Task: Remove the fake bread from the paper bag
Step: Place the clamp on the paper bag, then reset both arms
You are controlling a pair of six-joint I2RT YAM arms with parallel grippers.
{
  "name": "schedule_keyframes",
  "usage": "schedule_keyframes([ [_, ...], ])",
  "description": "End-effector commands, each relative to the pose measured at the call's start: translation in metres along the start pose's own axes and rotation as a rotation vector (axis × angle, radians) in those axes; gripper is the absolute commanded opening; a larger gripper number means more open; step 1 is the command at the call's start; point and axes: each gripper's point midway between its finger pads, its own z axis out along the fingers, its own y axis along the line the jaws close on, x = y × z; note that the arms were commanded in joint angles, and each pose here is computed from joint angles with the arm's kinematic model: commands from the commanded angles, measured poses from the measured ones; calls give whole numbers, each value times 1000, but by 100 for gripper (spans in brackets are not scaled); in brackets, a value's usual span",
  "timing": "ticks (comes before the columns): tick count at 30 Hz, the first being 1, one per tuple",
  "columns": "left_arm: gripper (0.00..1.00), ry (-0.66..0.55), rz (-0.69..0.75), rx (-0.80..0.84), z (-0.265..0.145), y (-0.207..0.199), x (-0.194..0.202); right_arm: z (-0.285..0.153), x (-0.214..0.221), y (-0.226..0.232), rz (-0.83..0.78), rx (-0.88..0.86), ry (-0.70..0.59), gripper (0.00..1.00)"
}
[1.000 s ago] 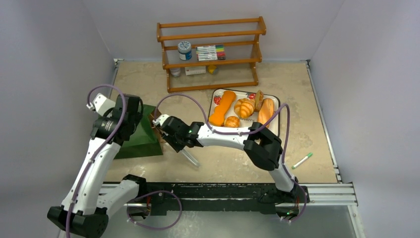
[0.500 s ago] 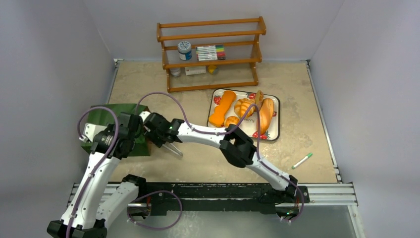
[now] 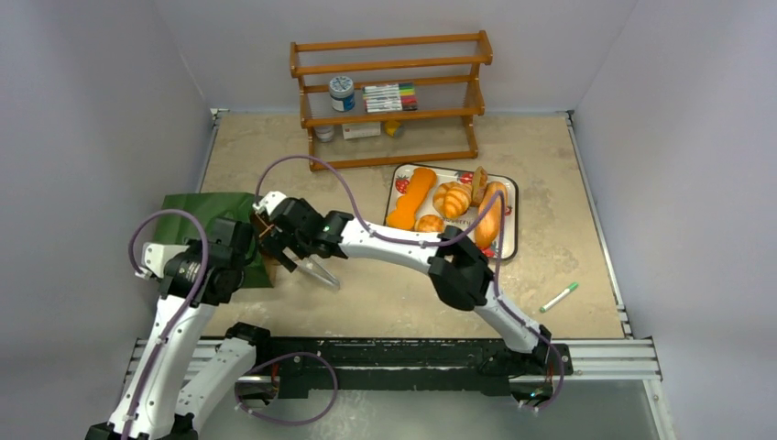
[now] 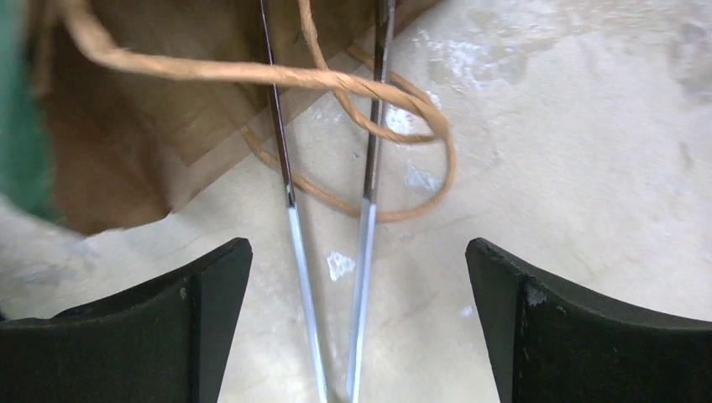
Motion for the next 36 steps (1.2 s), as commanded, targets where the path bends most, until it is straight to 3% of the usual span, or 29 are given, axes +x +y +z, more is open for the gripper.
schedule_keyframes([
  [1,50,-62,-13,65,-12,-21,-23,-72,-56,-16,92,44,-160,100],
  [9,47,-99,128,189,-29,-85,-36,-172,-47,-72,280,233,-252,100],
  [15,43,-145,270,319,-35,-157,-30,-243,-35,-213,515,585,-360,100],
  [19,43,-201,387,352,-35,-180,-18,-280,-6,-304,622,800,-380,100],
  [26,43,-267,608,402,-21,-185,26,-330,103,-433,841,1107,-289,100],
  [31,43,-332,656,489,-21,-190,39,-373,146,-453,941,1236,-318,100],
  [36,43,-320,693,497,-11,-181,50,-381,165,-438,1044,1268,-275,100],
])
